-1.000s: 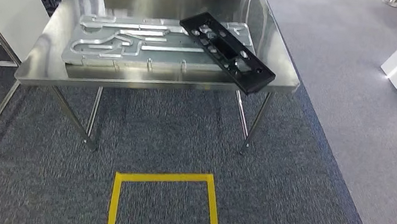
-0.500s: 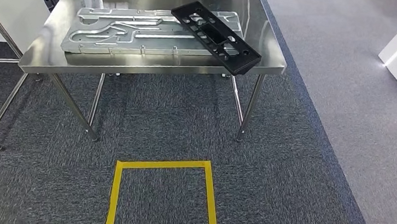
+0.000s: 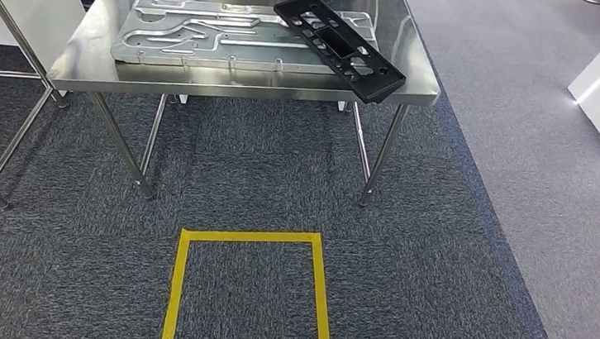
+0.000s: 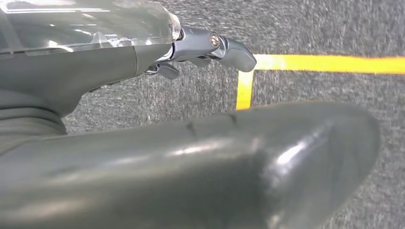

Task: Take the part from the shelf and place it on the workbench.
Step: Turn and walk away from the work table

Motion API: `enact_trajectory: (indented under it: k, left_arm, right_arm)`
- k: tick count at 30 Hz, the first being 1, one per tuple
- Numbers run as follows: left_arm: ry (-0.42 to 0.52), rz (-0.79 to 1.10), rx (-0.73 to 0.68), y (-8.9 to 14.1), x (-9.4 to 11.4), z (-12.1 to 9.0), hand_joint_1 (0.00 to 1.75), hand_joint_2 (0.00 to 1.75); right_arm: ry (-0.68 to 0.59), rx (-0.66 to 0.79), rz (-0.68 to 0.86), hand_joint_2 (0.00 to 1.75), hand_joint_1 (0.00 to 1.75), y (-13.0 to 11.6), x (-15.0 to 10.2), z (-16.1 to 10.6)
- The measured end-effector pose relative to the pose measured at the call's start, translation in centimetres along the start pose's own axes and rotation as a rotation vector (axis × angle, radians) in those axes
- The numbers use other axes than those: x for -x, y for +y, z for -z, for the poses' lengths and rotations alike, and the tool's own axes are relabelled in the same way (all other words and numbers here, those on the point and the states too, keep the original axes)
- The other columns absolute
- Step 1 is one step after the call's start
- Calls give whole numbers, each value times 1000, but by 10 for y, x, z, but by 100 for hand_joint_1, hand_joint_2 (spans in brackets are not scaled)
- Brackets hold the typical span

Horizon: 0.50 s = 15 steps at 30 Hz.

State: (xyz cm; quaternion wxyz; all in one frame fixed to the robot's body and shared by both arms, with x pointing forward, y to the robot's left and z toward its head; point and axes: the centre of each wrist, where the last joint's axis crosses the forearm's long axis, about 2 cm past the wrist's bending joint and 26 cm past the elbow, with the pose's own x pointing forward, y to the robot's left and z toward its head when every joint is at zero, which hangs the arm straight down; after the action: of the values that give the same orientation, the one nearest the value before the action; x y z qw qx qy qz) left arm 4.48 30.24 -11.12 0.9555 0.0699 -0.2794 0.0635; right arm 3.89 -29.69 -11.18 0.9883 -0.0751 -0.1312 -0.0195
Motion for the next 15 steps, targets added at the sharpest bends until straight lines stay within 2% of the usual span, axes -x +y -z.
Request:
enact_trajectory:
  k: [4,8,12,13,15]
  left_arm:
    - [11,-1,-4,0,1,0,0,0]
    - [12,-2,-3,-1,0,0,0,0]
    - [25,-6,-5,-1,0,0,0,0]
    - [28,-8,-4,-1,0,0,0,44]
    - [30,-11,-1,-1,1,0,0,131]
  right_arm:
    - [12,-9,5,0,0,0,1,0]
    - [15,-11,8,175,0,0,0,0]
    - [26,-13,2,175,0,0,1,0]
    - [34,-12,0,175,0,0,1,0]
    - [59,-7,-1,87,0,-1,1,0]
